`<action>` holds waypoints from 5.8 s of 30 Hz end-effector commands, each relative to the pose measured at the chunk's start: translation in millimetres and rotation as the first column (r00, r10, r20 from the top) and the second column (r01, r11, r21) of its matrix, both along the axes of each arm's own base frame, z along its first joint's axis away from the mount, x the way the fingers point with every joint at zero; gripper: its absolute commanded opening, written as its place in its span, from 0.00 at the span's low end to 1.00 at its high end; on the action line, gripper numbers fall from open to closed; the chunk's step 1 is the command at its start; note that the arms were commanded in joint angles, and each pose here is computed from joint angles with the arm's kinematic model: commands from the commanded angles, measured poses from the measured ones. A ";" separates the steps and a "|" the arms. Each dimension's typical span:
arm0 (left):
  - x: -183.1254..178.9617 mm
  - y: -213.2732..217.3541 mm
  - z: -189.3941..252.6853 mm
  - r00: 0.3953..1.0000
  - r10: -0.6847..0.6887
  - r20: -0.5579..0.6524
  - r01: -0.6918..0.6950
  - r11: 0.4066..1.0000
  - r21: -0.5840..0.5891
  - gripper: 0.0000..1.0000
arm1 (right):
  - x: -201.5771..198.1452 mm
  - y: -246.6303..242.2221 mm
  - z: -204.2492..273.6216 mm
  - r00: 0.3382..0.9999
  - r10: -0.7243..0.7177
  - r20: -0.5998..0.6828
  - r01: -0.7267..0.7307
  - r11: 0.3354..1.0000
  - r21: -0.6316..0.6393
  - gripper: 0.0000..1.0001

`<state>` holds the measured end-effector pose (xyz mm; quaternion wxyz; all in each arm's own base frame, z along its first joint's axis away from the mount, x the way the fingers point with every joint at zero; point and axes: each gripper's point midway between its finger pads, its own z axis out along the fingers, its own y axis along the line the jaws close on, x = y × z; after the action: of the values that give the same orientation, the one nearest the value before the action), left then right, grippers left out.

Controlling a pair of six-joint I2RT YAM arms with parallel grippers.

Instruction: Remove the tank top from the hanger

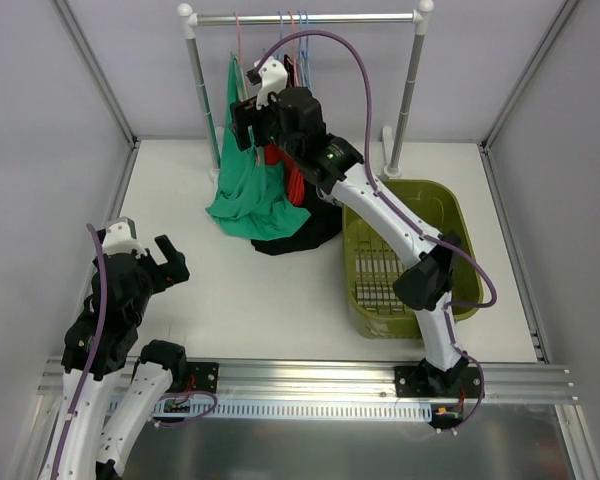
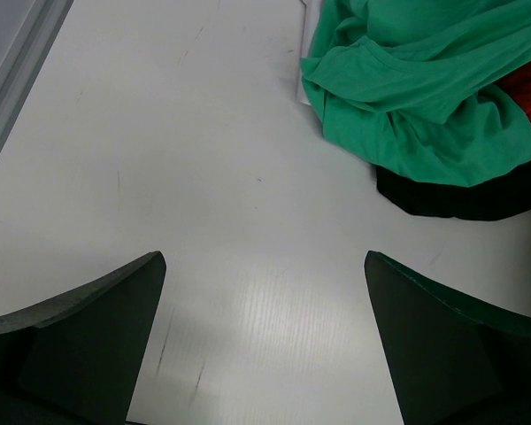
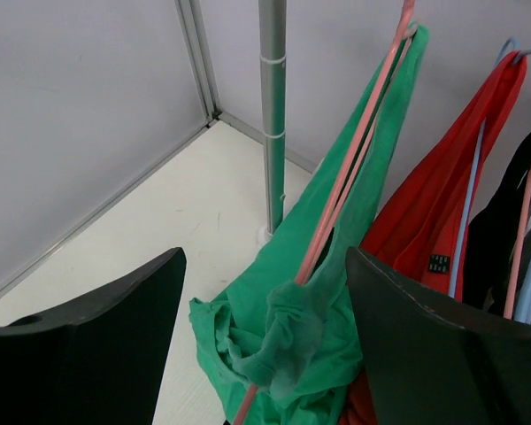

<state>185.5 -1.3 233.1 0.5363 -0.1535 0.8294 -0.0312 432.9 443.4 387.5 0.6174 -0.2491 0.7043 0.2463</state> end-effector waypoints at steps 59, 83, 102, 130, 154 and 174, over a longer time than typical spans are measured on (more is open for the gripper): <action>0.1 -0.2 6.8 0.999 0.007 0.050 -0.006 1.000 -0.024 0.99 | 52.5 -41.1 74.7 0.981 -0.176 0.088 0.112 0.868 0.485 0.00; 0.8 -0.7 6.3 0.999 0.006 0.047 -0.004 1.000 -0.024 0.99 | -3.8 -64.2 100.1 0.986 -0.080 0.144 -0.014 0.831 0.556 0.00; 0.6 -0.1 6.6 0.999 0.008 0.049 -0.007 1.000 -0.023 0.99 | -45.5 -87.5 104.2 0.982 -0.051 0.182 -0.065 0.815 0.576 0.00; 0.4 2.8 8.4 0.998 0.025 0.053 -0.024 1.000 -0.020 0.99 | -199.8 -147.6 108.4 0.954 0.141 0.266 -0.280 0.742 0.609 0.00; -11.5 -61.9 163.9 0.876 -0.352 0.330 0.385 0.922 -0.036 0.99 | -351.6 -240.0 161.6 0.866 0.427 0.262 -0.498 0.680 0.539 0.00; 24.0 -152.7 231.8 0.515 -0.698 0.497 0.761 0.640 0.110 0.71 | -321.9 -229.8 126.9 0.924 0.364 0.121 -0.369 0.757 0.539 0.00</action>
<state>213.7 -146.4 451.2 0.6309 0.1459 0.6797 -0.3446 115.7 221.5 481.0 0.5781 -0.2088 0.5782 0.5366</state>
